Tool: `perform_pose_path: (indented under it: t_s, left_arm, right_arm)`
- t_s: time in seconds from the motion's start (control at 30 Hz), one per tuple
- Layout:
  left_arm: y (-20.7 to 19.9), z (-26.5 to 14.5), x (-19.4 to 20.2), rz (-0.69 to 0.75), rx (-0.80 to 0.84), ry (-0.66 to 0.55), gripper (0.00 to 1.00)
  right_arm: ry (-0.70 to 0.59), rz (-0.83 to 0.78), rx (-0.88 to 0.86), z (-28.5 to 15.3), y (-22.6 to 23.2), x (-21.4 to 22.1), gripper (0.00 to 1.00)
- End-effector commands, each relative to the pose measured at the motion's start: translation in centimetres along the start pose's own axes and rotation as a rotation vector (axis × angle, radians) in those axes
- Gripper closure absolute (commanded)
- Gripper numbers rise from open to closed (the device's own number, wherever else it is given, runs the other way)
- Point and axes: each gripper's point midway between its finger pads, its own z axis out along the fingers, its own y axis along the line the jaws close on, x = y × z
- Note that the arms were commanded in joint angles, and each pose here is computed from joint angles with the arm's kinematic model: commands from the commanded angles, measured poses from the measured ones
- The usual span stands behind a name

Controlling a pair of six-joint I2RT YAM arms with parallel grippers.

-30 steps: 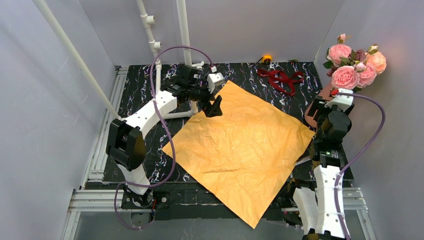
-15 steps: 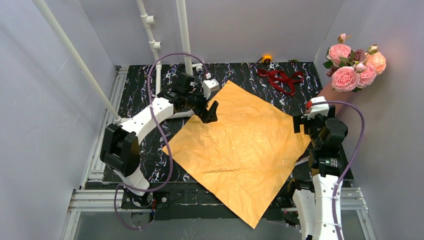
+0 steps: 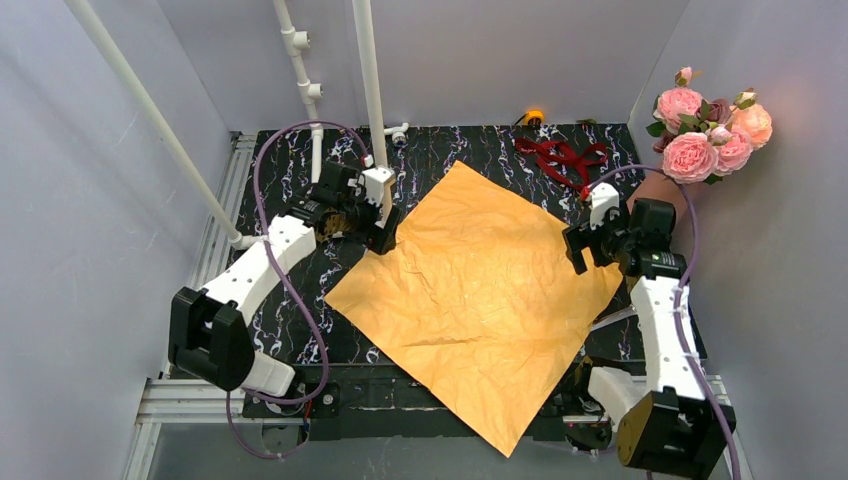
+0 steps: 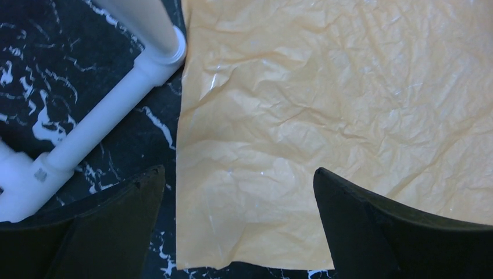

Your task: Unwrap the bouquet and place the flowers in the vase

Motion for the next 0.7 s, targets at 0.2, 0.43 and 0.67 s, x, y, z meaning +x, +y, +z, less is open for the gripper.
perform_pose_path:
  t_s: [0.2, 0.43, 0.67]
  left_arm:
    - [2.5, -6.0, 4.3, -0.003, -0.170, 0.051, 0.00]
    - [5.6, -9.3, 6.5, -0.176, -0.327, 0.003, 0.00]
    - [7.3, -11.3, 9.6, -0.238, -0.493, 0.073, 0.00]
  right_arm:
    - [0.101, -0.177, -0.162, 2.5, 4.4, -2.7, 0.02]
    - [0.082, -0.187, -0.167, 3.2, 6.1, -4.7, 0.02]
    - [0.013, -0.196, -0.108, 2.1, 5.4, -5.9, 0.02]
